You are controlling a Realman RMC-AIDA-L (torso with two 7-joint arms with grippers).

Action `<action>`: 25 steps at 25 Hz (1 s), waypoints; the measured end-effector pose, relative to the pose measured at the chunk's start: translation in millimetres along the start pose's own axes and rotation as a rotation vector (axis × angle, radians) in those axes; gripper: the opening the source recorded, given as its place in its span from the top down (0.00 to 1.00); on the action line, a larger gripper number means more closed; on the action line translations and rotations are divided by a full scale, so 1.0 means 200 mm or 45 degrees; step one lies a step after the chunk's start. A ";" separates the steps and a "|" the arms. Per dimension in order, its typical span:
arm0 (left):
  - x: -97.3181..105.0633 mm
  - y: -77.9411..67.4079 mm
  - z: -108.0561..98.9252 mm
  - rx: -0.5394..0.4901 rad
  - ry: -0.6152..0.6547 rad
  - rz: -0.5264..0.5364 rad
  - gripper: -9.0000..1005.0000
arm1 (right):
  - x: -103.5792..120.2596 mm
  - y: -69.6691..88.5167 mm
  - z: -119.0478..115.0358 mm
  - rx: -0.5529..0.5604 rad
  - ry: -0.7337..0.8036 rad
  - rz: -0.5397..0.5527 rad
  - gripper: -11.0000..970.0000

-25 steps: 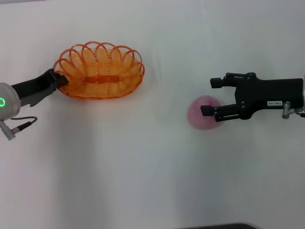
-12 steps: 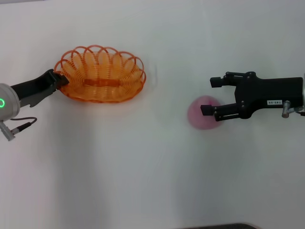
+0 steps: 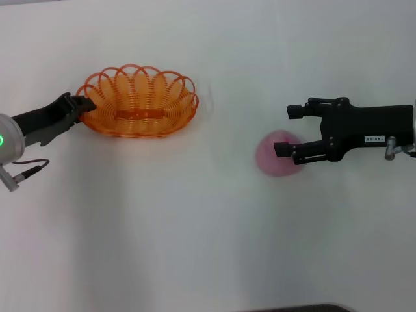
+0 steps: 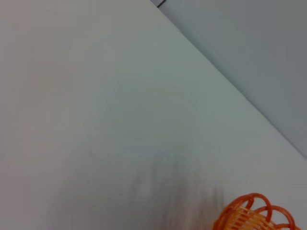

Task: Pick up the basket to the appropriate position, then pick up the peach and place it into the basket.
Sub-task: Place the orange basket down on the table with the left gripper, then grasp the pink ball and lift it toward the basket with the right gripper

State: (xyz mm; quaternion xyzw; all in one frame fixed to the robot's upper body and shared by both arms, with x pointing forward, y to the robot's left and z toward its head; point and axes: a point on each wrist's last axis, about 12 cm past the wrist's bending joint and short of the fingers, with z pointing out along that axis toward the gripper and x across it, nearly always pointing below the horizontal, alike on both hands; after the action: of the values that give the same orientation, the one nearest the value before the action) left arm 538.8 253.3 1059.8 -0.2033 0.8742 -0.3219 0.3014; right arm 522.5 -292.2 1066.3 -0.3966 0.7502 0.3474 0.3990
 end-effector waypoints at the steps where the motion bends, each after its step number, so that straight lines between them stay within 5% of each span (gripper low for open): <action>1: 0.00 0.00 0.00 0.002 0.002 -0.002 0.80 | 0.00 0.00 0.00 -0.001 0.000 -0.001 0.02; 4: 0.00 0.00 -0.01 0.017 0.017 0.012 0.77 | 0.00 0.00 0.00 -0.003 -0.001 -0.002 0.02; 15: -0.11 0.06 -0.15 0.150 0.019 0.161 0.34 | 0.00 0.00 0.00 -0.003 0.001 -0.001 0.02; 25: -0.12 0.05 -0.29 0.521 0.019 0.658 0.32 | -0.01 0.00 0.00 0.007 -0.027 0.002 0.02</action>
State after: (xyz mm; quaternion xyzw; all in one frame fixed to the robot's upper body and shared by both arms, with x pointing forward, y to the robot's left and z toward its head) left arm 516.8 300.3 1098.3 0.0925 0.8163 -0.4051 0.4011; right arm 524.2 -291.4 1068.2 -0.3913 0.7471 0.3499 0.4078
